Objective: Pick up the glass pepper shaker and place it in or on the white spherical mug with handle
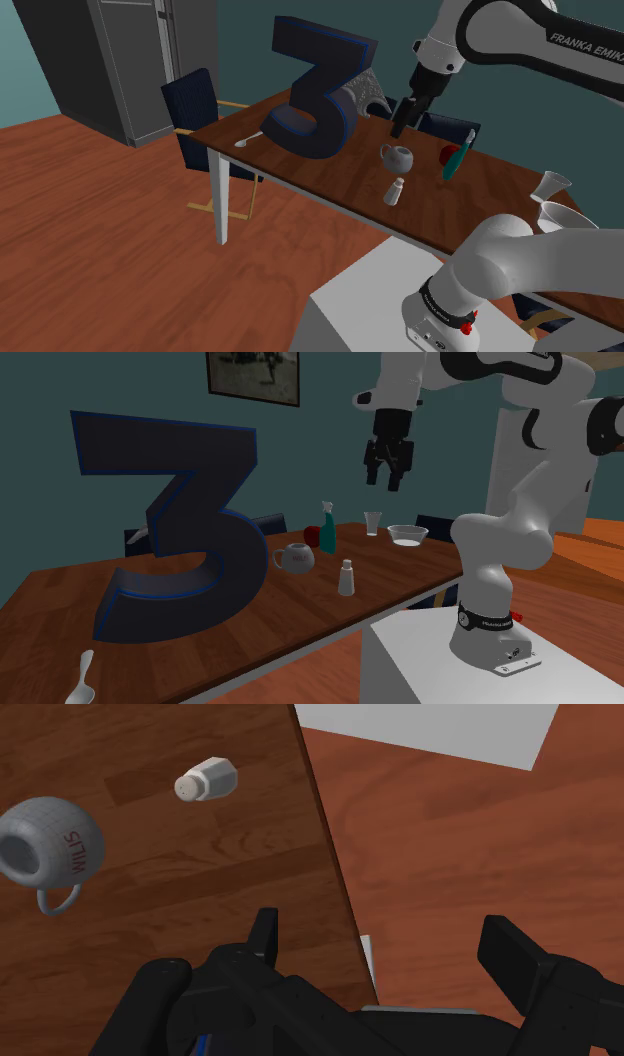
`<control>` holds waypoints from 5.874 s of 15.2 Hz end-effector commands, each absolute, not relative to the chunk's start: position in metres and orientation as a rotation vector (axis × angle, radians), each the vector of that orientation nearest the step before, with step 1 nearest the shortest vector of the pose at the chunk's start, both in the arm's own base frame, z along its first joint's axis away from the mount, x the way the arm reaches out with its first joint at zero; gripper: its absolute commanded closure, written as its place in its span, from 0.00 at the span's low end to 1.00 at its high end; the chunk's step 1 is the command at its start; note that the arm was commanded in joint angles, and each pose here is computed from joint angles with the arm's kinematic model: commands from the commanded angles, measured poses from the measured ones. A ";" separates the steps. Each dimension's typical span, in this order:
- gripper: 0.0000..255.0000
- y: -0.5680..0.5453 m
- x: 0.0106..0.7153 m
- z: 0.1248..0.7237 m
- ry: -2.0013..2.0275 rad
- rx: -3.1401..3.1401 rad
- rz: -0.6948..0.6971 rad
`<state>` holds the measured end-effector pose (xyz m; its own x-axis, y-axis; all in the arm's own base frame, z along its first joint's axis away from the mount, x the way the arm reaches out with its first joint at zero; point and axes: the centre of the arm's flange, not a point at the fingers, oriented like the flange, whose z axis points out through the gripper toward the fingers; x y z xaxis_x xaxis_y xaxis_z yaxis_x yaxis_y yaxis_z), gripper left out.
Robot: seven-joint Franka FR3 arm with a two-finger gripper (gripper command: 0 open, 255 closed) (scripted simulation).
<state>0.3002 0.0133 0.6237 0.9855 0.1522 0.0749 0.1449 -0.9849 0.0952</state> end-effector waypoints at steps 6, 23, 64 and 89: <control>0.00 -0.036 0.304 0.576 0.207 3.071 0.127; 0.00 -0.194 0.311 0.404 0.133 3.173 0.133; 1.00 -0.206 0.315 0.421 0.126 3.182 0.134; 1.00 -0.271 0.359 0.526 0.126 3.182 0.134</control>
<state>0.3506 -0.2586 0.5251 0.9934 0.0765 0.0859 0.0806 -0.9958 -0.0446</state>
